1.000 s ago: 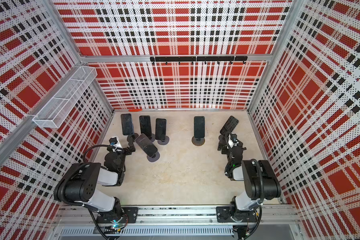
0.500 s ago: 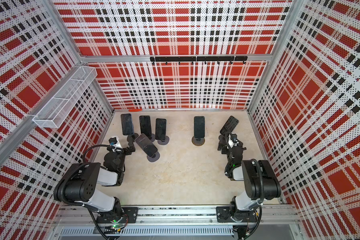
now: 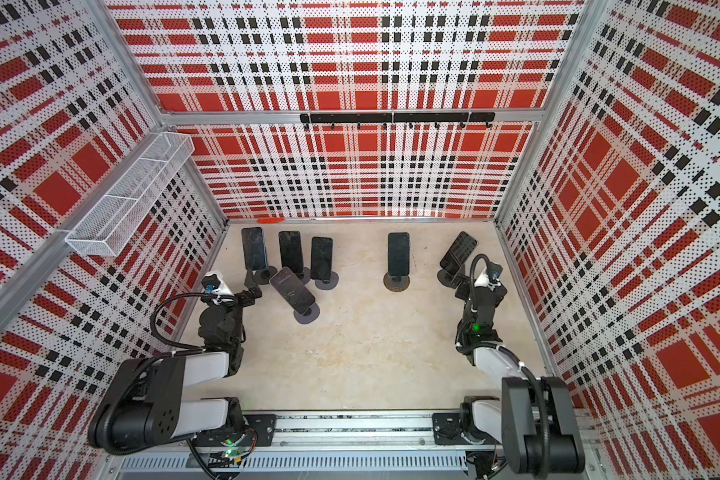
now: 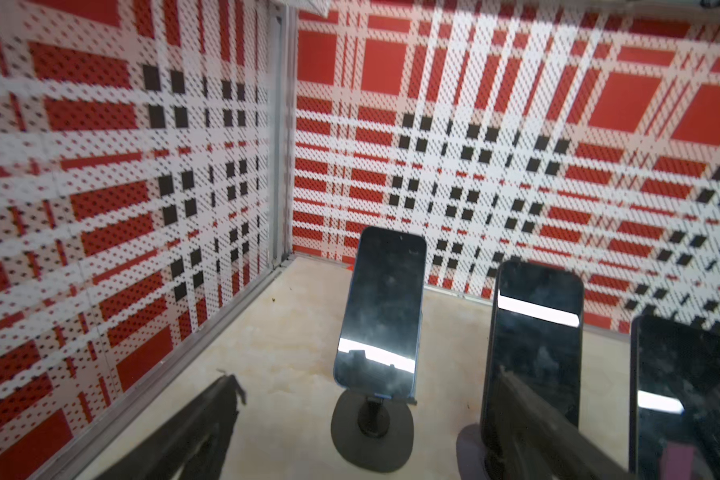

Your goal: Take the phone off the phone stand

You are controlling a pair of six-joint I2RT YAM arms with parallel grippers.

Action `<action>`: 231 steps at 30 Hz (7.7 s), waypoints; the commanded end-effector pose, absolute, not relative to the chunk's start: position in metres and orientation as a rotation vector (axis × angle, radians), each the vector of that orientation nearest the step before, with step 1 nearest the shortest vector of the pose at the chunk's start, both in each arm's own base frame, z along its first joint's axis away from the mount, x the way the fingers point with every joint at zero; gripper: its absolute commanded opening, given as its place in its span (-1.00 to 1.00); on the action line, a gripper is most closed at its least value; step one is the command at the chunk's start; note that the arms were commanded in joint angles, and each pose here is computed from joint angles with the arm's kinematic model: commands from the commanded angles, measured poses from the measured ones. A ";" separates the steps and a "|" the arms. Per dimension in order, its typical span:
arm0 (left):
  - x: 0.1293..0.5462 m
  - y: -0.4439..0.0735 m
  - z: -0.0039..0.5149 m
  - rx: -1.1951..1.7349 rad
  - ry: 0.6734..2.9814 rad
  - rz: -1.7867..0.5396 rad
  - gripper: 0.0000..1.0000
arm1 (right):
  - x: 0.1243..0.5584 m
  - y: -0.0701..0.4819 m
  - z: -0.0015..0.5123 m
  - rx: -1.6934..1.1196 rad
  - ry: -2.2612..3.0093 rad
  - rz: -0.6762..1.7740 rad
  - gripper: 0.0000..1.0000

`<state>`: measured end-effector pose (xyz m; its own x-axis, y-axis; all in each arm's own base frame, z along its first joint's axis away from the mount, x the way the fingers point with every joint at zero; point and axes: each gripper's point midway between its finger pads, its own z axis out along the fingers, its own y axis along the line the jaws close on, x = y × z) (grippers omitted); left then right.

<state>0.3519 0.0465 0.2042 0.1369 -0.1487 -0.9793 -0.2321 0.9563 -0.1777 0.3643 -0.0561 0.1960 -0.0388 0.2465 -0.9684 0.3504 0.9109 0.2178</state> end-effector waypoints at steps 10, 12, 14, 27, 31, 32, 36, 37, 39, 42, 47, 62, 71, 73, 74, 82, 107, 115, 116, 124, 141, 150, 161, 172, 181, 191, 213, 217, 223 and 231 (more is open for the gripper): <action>0.310 0.065 0.197 -0.804 1.489 -0.070 0.96 | 0.365 0.073 0.171 0.096 1.921 0.195 1.00; 0.304 0.059 0.191 -0.823 1.511 -0.116 0.96 | 0.361 0.106 0.177 -0.016 1.916 0.254 1.00; 0.304 0.050 0.184 -0.787 1.540 -0.174 0.96 | 0.356 0.140 0.184 -0.137 1.901 0.326 1.00; 0.306 0.034 0.145 -0.740 1.681 -0.186 0.96 | 0.318 0.352 0.206 -0.706 1.867 0.551 1.00; 0.308 0.033 0.137 -0.743 1.710 -0.181 0.96 | 0.316 0.398 0.207 -0.770 1.864 0.658 0.99; 0.309 0.031 0.137 -0.730 1.717 -0.188 0.96 | 0.317 0.406 0.206 -0.782 1.861 0.671 1.00; 0.315 0.029 0.130 -0.717 1.751 -0.198 0.96 | 0.324 0.437 0.206 -0.834 1.862 0.695 0.99; 0.316 0.028 0.126 -0.722 1.761 -0.208 0.96 | 0.325 0.444 0.205 -0.848 1.861 0.698 1.00; 0.319 0.029 0.122 -0.725 1.780 -0.230 0.96 | 0.330 0.455 0.206 -0.860 1.865 0.697 1.00; 0.320 0.034 0.119 -0.742 1.789 -0.233 0.97 | 0.335 0.472 0.205 -0.879 1.867 0.702 1.00; 0.325 0.027 0.122 -0.710 1.791 -0.272 0.96 | 0.344 0.495 0.198 -0.898 1.868 0.691 1.00; 0.339 0.015 0.098 -0.704 1.895 -0.340 0.96 | 0.361 0.524 0.181 -0.908 1.883 0.650 1.00; 0.342 0.011 0.094 -0.708 1.902 -0.383 0.96 | 0.369 0.529 0.173 -0.937 1.889 0.589 0.99; 0.343 0.010 0.094 -0.707 1.903 -0.401 0.96 | 0.370 0.531 0.171 -0.943 1.887 0.586 1.00; 0.343 0.011 0.093 -0.707 1.904 -0.401 0.96 | 0.371 0.531 0.170 -0.943 1.889 0.579 1.00; 0.341 0.012 0.093 -0.717 1.895 -0.416 0.97 | 0.376 0.531 0.166 -0.956 1.886 0.535 0.99; 0.338 0.014 0.093 -0.738 1.874 -0.435 0.96 | 0.376 0.539 0.161 -1.021 1.855 0.545 0.91; 0.338 0.015 0.092 -0.743 1.874 -0.435 0.96 | 0.376 0.537 0.171 -1.015 1.830 0.548 0.79; 0.338 0.015 0.092 -0.738 1.876 -0.436 0.96 | 0.376 0.536 0.172 -1.011 1.828 0.546 0.79; 0.338 0.017 0.090 -0.748 1.879 -0.431 0.96 | 0.372 0.536 0.182 -1.023 1.804 0.562 0.74; 0.330 0.027 0.085 -0.803 1.861 -0.396 0.96 | 0.361 0.524 0.238 -0.952 1.706 0.636 0.70; 0.333 0.021 0.083 -0.788 1.877 -0.433 0.96 | 0.371 0.524 0.212 -0.918 1.793 0.588 0.99; 0.327 0.029 0.089 -0.799 1.846 -0.393 0.96 | 0.369 0.536 0.181 -0.986 1.832 0.558 1.00; 0.328 0.028 0.086 -0.808 1.853 -0.405 0.96 | 0.373 0.535 0.160 -1.005 1.856 0.469 0.97; 0.329 0.029 0.082 -0.811 1.864 -0.394 0.96 | 0.375 0.532 0.152 -0.995 1.878 0.443 0.78; 0.327 0.035 0.083 -0.827 1.854 -0.388 0.96 | 0.370 0.535 0.165 -1.000 1.863 0.490 0.61; 0.328 0.034 0.081 -0.829 1.859 -0.414 0.96 | 0.364 0.523 0.232 -0.922 1.785 0.533 0.38; 0.327 0.037 0.081 -0.836 1.856 -0.398 0.96 | 0.362 0.517 0.251 -0.873 1.779 0.565 0.38; 0.330 0.034 0.082 -0.824 1.861 -0.414 0.96 | 0.363 0.495 0.264 -0.785 1.837 0.598 0.35; 0.332 0.030 0.078 -0.827 1.881 -0.441 0.96 | 0.356 0.435 0.255 -0.678 1.923 0.600 0.34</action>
